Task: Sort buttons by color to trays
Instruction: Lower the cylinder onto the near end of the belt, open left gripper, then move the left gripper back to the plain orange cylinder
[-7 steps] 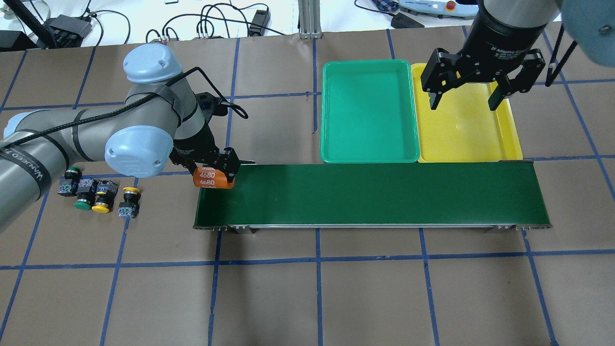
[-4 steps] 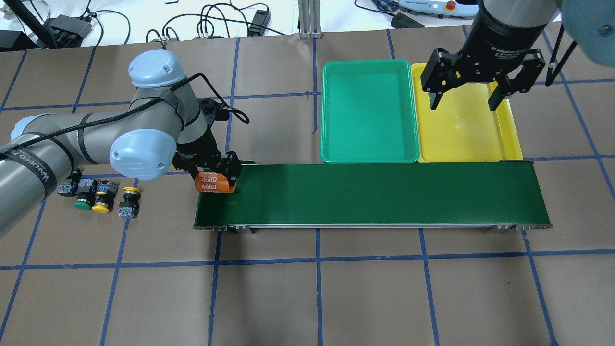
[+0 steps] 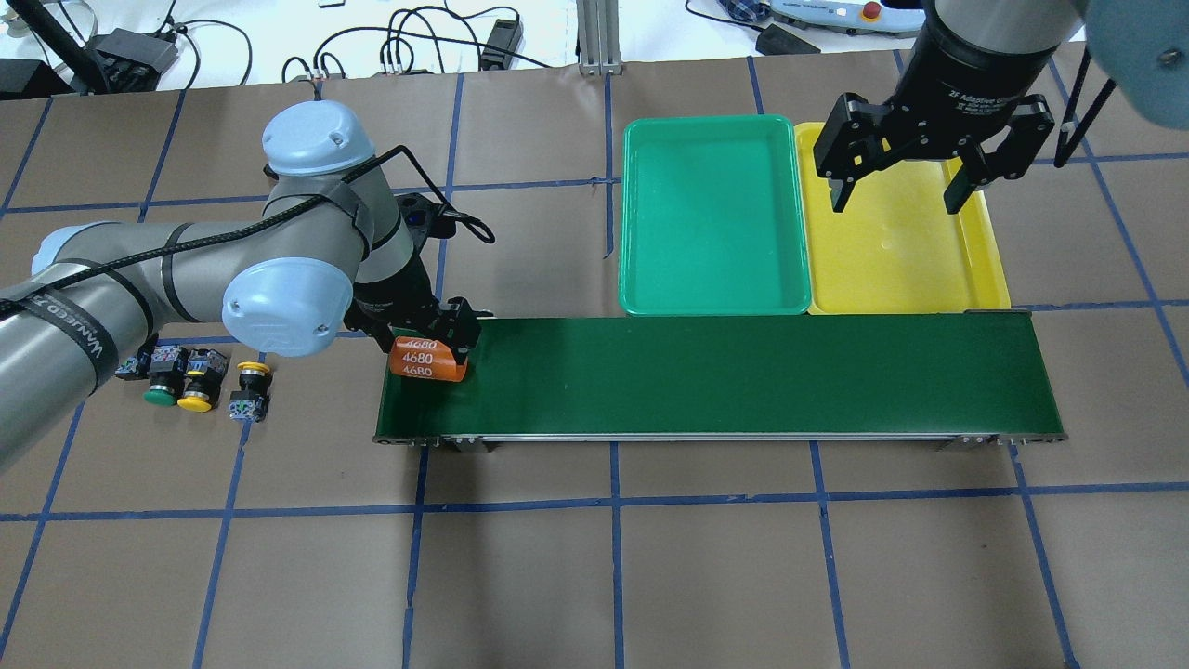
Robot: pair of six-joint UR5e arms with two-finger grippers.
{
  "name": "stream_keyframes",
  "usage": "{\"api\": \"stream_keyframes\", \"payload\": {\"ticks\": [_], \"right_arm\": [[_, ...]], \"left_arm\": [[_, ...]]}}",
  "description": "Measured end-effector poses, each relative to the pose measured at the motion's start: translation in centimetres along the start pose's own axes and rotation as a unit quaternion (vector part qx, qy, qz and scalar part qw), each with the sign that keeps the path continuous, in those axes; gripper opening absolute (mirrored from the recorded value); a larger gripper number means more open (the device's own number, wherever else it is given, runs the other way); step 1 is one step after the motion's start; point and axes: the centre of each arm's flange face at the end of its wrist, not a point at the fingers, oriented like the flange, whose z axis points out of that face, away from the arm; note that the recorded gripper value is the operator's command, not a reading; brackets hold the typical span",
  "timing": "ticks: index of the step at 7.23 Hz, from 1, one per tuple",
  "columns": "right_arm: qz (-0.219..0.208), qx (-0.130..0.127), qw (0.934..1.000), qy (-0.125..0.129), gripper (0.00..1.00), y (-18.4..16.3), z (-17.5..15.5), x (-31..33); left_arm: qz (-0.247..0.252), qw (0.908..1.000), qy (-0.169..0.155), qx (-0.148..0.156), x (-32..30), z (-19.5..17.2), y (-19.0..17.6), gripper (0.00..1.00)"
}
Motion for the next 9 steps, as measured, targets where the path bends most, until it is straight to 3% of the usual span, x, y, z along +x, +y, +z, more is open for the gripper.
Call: {"api": "stream_keyframes", "payload": {"ticks": [3, 5, 7, 9], "right_arm": [[0.0, 0.0, 1.0, 0.0, 1.0, 0.0, 0.0, 0.0], [0.0, 0.0, 1.0, 0.0, 1.0, 0.0, 0.0, 0.0], [0.0, 0.0, 1.0, 0.0, 1.0, 0.0, 0.0, 0.0], [0.0, 0.0, 1.0, 0.0, 1.0, 0.0, 0.0, 0.0]], "left_arm": [[-0.02, 0.9982, -0.012, 0.056, -2.2, -5.6, -1.2, 1.0], [-0.079, 0.9937, -0.012, 0.079, -8.7, -8.0, -2.9, 1.0], [-0.159, 0.9839, -0.005, 0.081, -14.0, -6.5, -4.1, 1.0], [-0.239, 0.9662, -0.001, 0.097, -16.2, -3.8, -6.2, 1.0]]}}
